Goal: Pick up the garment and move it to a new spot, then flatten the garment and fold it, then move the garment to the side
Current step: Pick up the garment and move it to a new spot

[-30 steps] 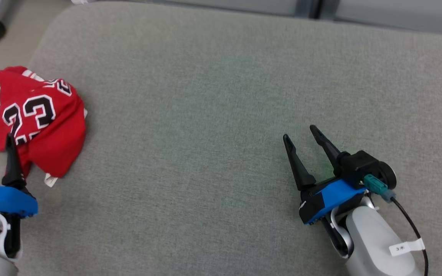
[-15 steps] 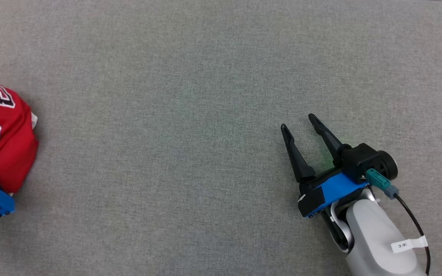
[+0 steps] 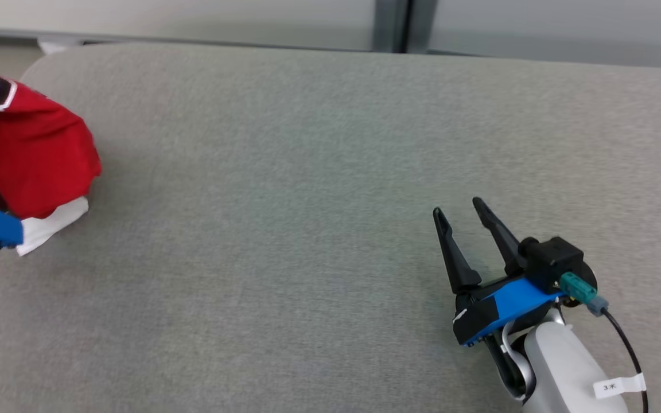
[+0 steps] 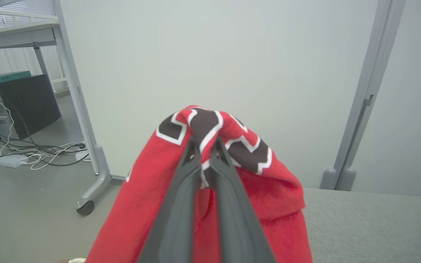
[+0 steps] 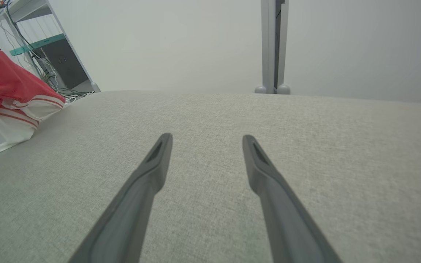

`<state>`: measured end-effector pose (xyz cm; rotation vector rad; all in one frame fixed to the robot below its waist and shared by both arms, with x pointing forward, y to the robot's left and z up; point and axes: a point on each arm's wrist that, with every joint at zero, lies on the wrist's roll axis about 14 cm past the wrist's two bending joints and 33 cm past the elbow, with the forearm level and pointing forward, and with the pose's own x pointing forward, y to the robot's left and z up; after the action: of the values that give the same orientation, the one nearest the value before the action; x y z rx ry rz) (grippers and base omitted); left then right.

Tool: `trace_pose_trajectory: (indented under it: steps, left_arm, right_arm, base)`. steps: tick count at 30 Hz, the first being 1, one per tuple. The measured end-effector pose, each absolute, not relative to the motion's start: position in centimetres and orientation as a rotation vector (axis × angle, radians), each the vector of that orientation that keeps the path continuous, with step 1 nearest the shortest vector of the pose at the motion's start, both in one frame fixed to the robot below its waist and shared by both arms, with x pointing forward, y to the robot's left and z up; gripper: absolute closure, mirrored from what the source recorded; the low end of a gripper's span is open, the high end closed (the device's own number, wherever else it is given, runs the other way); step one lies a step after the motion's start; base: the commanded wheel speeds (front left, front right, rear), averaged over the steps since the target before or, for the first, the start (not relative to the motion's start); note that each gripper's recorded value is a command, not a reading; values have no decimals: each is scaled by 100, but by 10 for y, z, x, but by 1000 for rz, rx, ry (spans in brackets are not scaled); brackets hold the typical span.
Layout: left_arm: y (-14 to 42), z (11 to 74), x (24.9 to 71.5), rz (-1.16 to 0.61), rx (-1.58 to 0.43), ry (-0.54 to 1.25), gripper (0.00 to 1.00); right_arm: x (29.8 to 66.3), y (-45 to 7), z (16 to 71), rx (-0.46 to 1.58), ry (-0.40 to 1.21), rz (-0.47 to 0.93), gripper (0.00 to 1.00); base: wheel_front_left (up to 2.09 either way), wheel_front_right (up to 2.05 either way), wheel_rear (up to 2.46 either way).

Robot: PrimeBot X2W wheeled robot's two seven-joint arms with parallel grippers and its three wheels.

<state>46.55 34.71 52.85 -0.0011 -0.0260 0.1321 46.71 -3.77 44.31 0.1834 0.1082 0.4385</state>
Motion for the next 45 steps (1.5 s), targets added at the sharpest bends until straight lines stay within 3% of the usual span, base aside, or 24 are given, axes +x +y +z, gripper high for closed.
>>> trace_pose_trajectory:
  steps: [6,13,21,26,27,28,34,45]
  left_arm:
    - [265,562,491,-62,-64,-159,100]
    - [134,555,504,-348,-188,-171,100]
    - [-21,528,474,-711,-293,-83,100]
    - [-74,515,449,-851,-308,-29,100]
    - [-78,510,445,-863,-303,-13,79]
    - [-79,503,443,-868,-288,4,0]
    - [-41,477,454,-755,-230,60,0]
    - [106,450,444,-338,-160,120,0]
  right_arm:
    - [450,-72,456,187,88,354,0]
    - [420,-129,460,168,81,207,0]
    - [381,-181,464,171,72,48,0]
    - [362,-201,469,169,60,-19,0]
    - [358,-203,468,170,61,-28,0]
    - [356,-205,469,170,57,-34,0]
    - [360,-198,470,185,51,-17,0]
    - [382,-163,479,200,27,99,0]
  base:
    - [0,0,0]
    - [0,0,0]
    - [0,0,0]
    - [0,0,0]
    - [0,0,0]
    - [0,0,0]
    - [0,0,0]
    - [0,0,0]
